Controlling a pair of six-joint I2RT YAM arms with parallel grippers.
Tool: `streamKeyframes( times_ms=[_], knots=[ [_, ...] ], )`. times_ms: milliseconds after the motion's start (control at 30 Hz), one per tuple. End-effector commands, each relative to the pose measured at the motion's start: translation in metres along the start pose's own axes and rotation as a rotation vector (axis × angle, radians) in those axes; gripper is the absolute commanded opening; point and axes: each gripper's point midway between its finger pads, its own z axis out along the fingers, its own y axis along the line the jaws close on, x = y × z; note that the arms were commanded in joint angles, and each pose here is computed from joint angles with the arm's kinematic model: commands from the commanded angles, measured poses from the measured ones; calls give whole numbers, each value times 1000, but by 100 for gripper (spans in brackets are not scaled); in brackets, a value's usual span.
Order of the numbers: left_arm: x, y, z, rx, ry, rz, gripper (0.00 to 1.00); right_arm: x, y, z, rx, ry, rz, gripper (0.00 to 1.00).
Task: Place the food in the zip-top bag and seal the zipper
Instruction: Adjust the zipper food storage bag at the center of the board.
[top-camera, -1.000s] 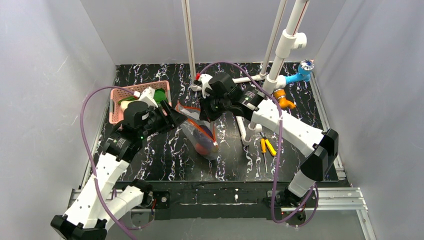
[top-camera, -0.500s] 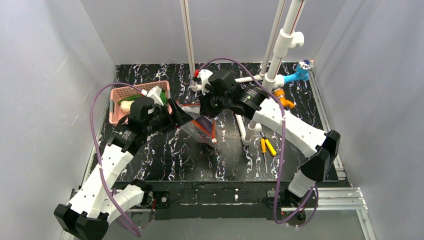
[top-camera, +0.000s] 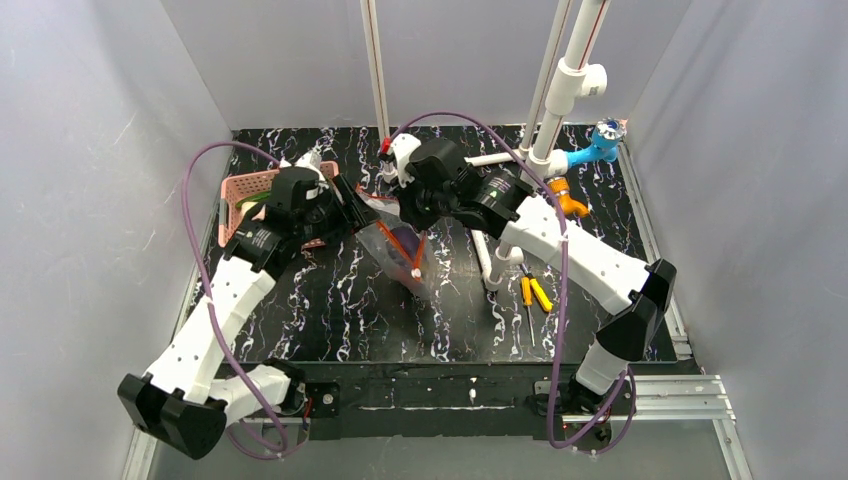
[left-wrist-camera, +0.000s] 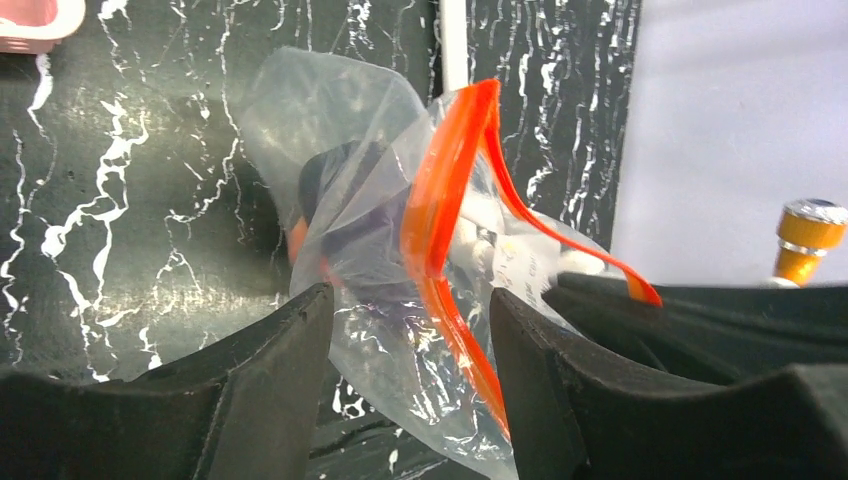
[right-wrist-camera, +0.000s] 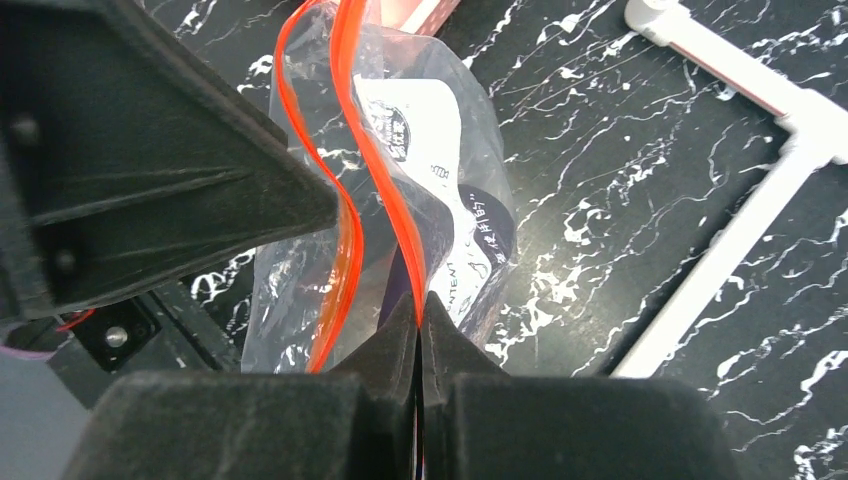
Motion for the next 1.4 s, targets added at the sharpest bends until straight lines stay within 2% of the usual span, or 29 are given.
streamKeyframes(
  times_ms=[0,233,333,533,733,933,1033,1067,1133,1200,1300,1367],
  knots=[
    [-9,13,4,-98,-16,24,57,-20,1,-7,64,-61,-87,1],
    [-24,22,6,-150,-70,116,53,-21,13,-8,57,-81,-134,1],
    [-29,25,6,-170,-82,159,40,-20,15,-7,45,-89,-133,1],
    [-23,22,10,-154,-33,188,21,-22,13,-6,49,-100,-153,1],
    [-20,8,-1,-70,-41,176,1,-18,14,-5,40,-109,-153,1],
    [-12,-9,-20,56,-59,132,0,-17,18,-3,2,-115,-150,1],
    [-6,-6,-34,55,-52,141,0,-19,9,-4,37,-119,-136,1],
    [-3,-8,-39,76,-42,160,3,-20,5,-5,53,-120,-127,1],
    [5,-19,-50,160,-18,215,41,-19,-2,-5,87,-108,-117,1],
    [10,-29,-61,224,2,243,58,-17,-4,-5,99,-95,-114,1],
    [13,-39,-78,284,4,283,69,-15,-4,-6,101,-95,-110,1],
    [11,-41,-88,295,-12,308,72,-14,-5,-9,106,-99,-106,1]
  ],
)
